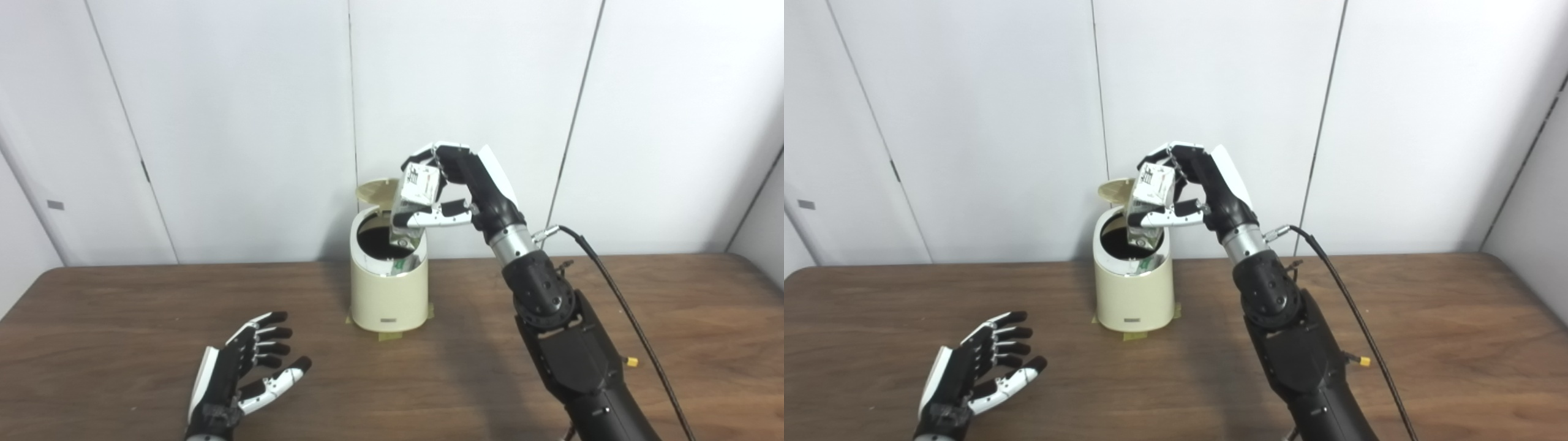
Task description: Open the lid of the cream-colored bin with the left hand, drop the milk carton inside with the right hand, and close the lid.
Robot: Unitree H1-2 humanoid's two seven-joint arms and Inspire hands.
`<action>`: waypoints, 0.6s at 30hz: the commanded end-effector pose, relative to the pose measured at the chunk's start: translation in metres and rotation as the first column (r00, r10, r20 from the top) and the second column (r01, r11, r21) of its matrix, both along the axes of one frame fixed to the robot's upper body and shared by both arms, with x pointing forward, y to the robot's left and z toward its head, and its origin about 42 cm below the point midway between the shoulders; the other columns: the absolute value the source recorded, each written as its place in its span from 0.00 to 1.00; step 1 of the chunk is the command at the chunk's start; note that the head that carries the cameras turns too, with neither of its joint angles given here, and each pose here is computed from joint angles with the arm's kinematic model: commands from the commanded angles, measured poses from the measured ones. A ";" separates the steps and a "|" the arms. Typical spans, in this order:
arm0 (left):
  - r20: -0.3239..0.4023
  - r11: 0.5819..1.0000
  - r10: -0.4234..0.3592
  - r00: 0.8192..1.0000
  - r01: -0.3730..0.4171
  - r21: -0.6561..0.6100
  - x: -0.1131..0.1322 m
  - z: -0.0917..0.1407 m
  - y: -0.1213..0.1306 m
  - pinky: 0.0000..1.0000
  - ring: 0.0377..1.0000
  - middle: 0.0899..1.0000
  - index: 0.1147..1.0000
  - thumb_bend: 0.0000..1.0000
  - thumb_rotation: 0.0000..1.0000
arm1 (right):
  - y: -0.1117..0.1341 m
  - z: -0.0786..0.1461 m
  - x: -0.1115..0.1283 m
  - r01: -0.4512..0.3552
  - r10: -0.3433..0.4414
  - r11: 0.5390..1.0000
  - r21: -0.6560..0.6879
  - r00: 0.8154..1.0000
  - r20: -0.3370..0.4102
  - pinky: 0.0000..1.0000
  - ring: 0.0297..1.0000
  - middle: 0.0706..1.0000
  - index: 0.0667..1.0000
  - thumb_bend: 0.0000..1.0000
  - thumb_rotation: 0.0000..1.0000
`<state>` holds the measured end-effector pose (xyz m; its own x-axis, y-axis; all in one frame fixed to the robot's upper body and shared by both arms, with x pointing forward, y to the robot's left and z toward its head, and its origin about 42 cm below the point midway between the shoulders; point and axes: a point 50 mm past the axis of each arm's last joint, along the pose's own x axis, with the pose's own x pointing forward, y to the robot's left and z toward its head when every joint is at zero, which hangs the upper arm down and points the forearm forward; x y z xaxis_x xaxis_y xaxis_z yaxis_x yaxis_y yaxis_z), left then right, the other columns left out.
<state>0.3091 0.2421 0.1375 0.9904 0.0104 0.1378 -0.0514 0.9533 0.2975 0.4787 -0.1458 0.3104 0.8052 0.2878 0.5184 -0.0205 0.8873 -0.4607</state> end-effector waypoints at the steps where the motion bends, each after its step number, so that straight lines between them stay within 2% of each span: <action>1: 0.089 1.000 -0.012 0.996 0.012 0.000 0.010 0.019 -0.005 0.63 0.63 0.68 0.75 0.68 0.15 | 0.011 0.043 0.003 -0.067 0.064 0.998 0.012 0.986 0.153 0.30 0.33 0.40 0.48 0.53 0.00; 8: 0.097 1.000 -0.012 0.995 0.012 0.001 0.010 0.021 -0.007 0.63 0.63 0.68 0.75 0.68 0.14 | 0.026 0.040 0.013 -0.118 0.127 0.991 -0.057 0.972 0.198 0.29 0.33 0.40 0.48 0.53 0.00; 13: 0.098 1.000 -0.010 0.995 0.009 0.003 0.010 0.021 -0.008 0.63 0.63 0.67 0.74 0.69 0.16 | 0.032 0.037 0.017 -0.115 0.137 0.987 -0.116 0.969 0.207 0.30 0.33 0.40 0.48 0.53 0.00; 18: 0.103 1.000 -0.004 0.995 0.005 -0.006 0.009 0.022 -0.011 0.65 0.63 0.68 0.74 0.68 0.15 | 0.034 0.036 0.021 -0.114 0.157 0.977 -0.182 0.956 0.248 0.30 0.34 0.40 0.48 0.53 0.00</action>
